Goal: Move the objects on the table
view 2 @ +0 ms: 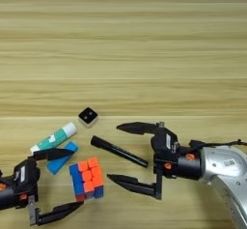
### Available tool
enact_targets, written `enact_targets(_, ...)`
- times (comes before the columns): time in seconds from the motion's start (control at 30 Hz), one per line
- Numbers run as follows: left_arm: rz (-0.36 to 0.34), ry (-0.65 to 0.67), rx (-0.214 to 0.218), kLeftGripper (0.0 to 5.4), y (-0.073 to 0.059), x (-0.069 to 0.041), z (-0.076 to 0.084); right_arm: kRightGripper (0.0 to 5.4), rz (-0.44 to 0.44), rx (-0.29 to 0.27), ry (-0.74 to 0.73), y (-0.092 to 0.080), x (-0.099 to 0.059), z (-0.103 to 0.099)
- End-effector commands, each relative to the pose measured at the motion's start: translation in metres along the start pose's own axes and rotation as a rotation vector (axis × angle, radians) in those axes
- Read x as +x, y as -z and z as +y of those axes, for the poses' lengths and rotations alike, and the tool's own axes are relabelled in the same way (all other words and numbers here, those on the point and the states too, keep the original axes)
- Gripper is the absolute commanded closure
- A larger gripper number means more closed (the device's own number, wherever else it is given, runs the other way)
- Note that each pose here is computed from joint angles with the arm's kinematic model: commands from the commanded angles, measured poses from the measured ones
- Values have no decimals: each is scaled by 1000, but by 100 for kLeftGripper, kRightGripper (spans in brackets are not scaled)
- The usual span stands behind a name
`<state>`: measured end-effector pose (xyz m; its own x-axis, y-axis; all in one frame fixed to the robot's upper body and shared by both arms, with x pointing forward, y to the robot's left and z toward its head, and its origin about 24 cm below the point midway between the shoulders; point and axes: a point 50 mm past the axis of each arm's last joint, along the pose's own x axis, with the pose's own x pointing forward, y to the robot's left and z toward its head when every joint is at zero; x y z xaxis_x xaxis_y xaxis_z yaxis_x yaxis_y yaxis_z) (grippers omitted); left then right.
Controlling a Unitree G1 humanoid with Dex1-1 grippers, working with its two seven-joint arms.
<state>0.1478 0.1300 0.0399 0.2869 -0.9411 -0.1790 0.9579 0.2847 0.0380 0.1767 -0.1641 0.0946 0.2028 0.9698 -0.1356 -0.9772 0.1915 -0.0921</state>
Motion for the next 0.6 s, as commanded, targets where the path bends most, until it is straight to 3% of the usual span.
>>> enact_targets(0.03,19,-1,19,2,5,5,3,0,-11,-22,3,-5,-2,-2)
enact_targets(0.17,20,4,8,2,10,9,4,0,-10,-28,6,-6,-2,-3)
enact_targets(0.6,13,12,10,135,14,12,1,0,-8,-32,13,-6,-4,-4)
